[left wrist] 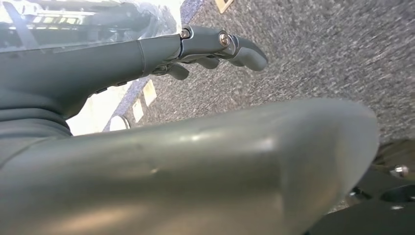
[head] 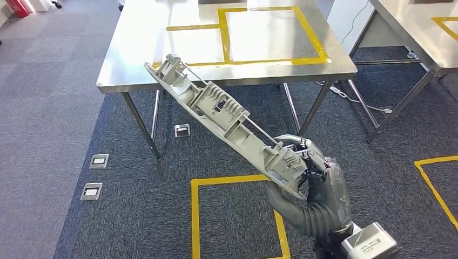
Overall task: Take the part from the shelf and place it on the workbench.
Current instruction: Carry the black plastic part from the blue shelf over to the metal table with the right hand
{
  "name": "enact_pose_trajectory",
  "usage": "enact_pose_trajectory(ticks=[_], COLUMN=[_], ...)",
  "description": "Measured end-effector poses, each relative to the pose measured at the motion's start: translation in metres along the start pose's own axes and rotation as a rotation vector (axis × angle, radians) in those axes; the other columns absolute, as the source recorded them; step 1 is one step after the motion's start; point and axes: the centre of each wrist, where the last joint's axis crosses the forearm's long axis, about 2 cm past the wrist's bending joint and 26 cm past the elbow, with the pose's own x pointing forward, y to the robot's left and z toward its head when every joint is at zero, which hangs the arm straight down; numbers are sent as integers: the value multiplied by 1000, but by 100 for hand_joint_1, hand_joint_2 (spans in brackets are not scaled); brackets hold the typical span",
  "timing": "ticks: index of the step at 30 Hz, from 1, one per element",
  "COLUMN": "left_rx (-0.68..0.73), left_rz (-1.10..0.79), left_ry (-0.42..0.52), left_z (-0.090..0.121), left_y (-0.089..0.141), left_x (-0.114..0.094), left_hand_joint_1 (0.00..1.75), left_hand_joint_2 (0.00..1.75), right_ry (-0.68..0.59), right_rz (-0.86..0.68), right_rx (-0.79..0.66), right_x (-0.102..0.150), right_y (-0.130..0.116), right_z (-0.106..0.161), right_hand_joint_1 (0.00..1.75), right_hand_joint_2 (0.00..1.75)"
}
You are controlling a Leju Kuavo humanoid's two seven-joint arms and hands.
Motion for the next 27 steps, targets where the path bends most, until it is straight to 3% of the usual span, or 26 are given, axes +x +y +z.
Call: enact_pose_trajectory(ticks=[27], left_rx=[-6], left_rz=[-5], left_ry=[2], left_z=[-1], left_y=[1], left_x=[-2], left_hand_joint_1=[0], left_hand_joint_2=[175], right_ry=[-26], right_rz=[-29], right_rx=[1], right_x=[-2], right_y=[5], right_z=[-4], right_hand_joint_1=[175], right_hand_joint_2=[175])
